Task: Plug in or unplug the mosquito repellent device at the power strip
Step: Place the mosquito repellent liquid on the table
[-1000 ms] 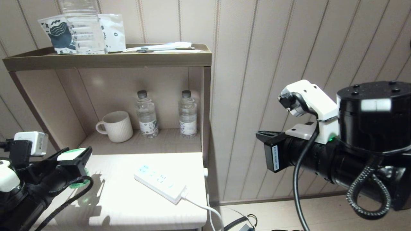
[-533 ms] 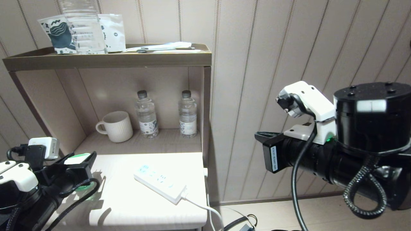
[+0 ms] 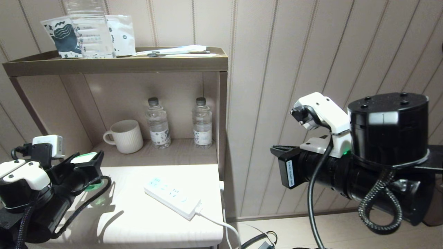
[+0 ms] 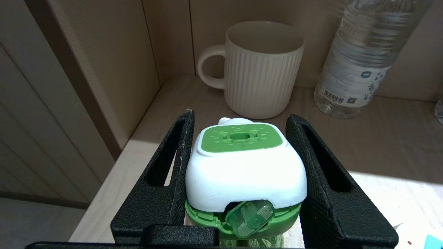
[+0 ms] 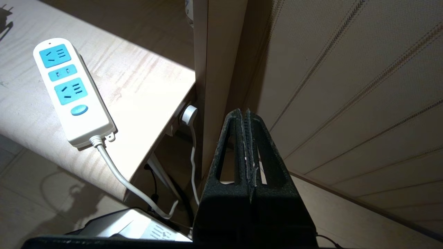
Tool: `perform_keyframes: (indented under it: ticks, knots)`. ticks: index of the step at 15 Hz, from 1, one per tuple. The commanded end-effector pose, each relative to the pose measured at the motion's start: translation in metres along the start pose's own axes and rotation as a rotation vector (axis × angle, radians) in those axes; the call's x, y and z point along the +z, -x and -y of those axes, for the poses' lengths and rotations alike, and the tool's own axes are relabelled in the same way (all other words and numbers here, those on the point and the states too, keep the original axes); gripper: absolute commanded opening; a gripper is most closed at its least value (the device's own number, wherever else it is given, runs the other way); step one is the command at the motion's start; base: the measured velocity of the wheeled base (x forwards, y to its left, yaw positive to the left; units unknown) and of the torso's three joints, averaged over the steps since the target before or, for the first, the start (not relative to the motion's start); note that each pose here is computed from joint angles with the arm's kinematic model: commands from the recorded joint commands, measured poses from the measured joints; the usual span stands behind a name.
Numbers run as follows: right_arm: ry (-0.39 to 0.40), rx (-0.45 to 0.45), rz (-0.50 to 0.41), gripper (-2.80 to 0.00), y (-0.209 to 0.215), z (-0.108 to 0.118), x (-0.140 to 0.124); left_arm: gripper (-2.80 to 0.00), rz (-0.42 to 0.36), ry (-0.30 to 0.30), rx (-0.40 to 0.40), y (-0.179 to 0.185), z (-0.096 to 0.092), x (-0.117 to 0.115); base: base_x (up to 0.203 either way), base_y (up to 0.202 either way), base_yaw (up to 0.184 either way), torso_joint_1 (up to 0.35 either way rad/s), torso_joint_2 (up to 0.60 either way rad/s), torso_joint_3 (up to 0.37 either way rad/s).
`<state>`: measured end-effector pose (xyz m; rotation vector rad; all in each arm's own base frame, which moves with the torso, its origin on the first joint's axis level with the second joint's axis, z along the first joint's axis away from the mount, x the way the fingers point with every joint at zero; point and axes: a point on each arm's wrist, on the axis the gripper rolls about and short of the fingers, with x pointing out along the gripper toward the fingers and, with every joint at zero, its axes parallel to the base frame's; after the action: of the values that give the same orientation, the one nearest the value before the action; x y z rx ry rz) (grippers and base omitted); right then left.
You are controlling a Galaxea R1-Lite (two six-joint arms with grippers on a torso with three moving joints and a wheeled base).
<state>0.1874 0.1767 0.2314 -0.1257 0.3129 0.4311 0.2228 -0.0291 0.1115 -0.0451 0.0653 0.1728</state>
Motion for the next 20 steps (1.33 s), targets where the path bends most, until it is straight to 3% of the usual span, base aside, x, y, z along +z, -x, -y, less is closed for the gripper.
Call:
perform_keyframes:
  ticks: [1,7,20]
  knots:
    - [0.002,-0.002,-0.006,-2.80,-0.003,-0.001,-0.001,-2.80,0.024,0.010,0.001,-0.005,0.002,-0.001,0.000,0.000,0.000,0.000,0.00,0.000]
    - [0.003,-0.007,-0.016,-2.80,-0.008,-0.001,-0.002,-2.80,-0.039,0.024,0.034,-0.023,-0.001,-0.018,0.000,0.000,0.000,0.000,0.00,0.000]
    - [0.008,-0.004,-0.029,-2.80,-0.025,-0.007,-0.007,-2.80,-0.055,0.023,0.038,-0.036,0.002,-0.025,0.000,0.000,0.000,0.000,0.00,0.000]
